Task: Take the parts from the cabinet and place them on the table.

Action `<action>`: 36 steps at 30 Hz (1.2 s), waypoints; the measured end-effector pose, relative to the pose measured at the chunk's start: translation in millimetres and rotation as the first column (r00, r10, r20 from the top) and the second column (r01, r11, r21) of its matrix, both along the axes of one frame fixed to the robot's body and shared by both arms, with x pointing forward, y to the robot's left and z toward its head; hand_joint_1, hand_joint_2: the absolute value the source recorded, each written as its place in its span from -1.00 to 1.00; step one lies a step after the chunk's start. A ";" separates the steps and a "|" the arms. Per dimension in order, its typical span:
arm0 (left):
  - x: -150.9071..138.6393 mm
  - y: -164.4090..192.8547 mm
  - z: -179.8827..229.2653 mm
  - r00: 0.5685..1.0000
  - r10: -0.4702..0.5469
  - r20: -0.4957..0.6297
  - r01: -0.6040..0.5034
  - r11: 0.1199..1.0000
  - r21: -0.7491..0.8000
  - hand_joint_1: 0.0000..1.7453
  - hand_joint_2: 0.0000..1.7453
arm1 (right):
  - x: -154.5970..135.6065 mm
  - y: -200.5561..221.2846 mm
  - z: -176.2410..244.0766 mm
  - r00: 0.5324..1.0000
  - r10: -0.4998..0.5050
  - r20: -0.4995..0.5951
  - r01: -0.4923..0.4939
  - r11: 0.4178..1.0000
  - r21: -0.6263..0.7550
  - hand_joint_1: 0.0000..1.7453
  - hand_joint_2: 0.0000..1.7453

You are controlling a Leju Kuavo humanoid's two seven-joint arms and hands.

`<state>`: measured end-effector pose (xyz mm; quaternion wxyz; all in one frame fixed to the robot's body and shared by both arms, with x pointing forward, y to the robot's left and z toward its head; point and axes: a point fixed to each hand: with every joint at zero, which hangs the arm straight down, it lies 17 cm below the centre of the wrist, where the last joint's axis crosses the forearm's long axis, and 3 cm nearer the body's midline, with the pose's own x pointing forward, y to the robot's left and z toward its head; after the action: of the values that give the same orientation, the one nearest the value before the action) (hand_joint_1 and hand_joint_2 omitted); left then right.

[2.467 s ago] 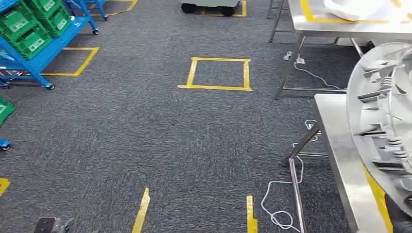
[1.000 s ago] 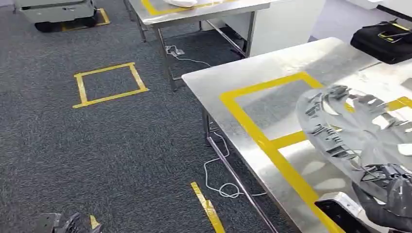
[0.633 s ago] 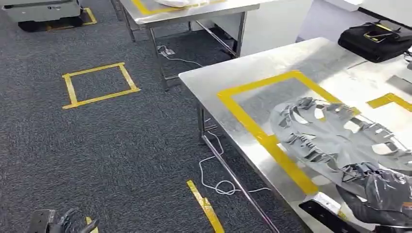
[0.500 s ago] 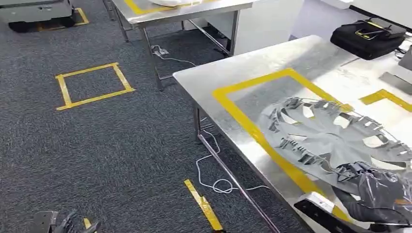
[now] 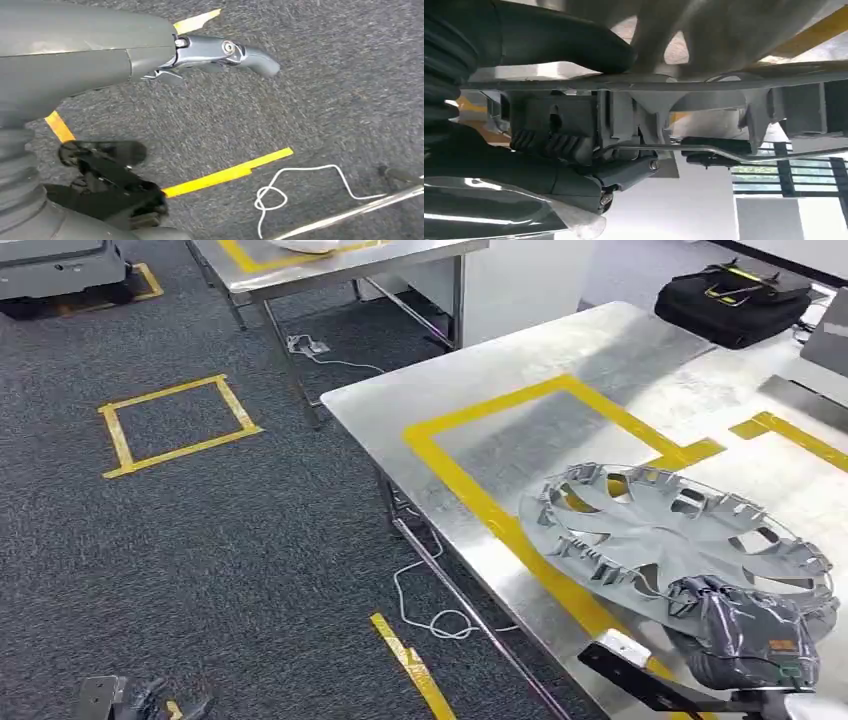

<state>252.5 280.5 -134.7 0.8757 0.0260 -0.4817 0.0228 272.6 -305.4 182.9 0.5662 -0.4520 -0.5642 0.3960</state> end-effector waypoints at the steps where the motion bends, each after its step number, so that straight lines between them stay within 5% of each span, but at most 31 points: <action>1: -0.2 0.3 -0.3 1.000 -0.002 -0.001 0.002 1.000 0.002 -1.00 1.00 | -0.3 0.2 -2.3 1.000 0.000 -0.007 0.000 1.000 -0.001 1.00 1.00; 36: 2.3 4.9 -2.6 0.998 -0.064 -0.004 0.064 0.995 0.071 -1.00 1.00 | -8.5 11.5 -24.9 0.997 0.019 -0.077 -0.021 1.000 -0.014 1.00 1.00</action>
<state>254.8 285.4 -137.3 0.8749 0.0417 -0.4820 -0.0225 264.1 -293.9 158.0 0.5801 -0.4350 -0.5436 0.4229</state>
